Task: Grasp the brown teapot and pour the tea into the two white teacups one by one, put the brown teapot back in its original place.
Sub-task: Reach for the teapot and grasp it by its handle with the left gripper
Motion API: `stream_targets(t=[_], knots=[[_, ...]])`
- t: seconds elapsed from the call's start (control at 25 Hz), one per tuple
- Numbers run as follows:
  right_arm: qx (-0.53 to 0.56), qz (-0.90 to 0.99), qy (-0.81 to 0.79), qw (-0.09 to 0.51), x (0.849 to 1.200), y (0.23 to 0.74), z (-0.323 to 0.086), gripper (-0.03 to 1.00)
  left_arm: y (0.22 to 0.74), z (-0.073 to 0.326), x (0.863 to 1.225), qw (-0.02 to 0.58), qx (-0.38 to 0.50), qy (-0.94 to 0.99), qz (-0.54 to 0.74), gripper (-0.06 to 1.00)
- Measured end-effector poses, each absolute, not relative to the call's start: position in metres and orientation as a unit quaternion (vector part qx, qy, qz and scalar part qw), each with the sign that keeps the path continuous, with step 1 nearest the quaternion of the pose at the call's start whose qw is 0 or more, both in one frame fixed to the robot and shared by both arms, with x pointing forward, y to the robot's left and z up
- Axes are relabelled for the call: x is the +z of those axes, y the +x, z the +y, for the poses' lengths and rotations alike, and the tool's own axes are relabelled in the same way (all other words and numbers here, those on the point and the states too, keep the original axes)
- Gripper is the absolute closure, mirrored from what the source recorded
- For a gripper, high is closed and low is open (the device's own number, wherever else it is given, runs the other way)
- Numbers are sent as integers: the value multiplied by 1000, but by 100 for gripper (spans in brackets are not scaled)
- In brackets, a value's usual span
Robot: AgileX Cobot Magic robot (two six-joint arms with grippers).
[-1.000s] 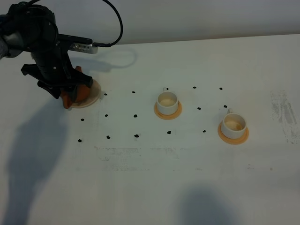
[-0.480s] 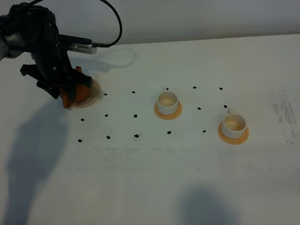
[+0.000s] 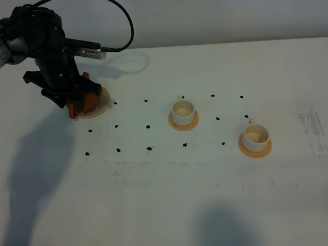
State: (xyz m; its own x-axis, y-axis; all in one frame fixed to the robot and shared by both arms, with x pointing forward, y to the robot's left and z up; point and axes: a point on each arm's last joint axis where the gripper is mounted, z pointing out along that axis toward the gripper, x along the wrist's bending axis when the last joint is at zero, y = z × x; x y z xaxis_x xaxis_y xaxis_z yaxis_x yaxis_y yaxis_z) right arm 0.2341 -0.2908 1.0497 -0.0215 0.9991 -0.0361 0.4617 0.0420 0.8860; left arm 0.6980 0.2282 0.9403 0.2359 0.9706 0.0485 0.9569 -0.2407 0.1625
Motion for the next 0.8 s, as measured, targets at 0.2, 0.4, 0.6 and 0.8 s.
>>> stream_targets(t=[0.2,0.4,0.6,0.8], knots=[[360,618,591,374,1050,234,-291,45,698,228,940,49,69,782,617,52],[360,618,591,374,1050,234,-291,45,698,228,940,51,70,779,622,52],[360,618,591,374,1050,234,-291,45,699,228,940,53,72,778,621,52],[360,618,591,374,1050,234,-291,45,699,228,940,53,72,778,621,52]])
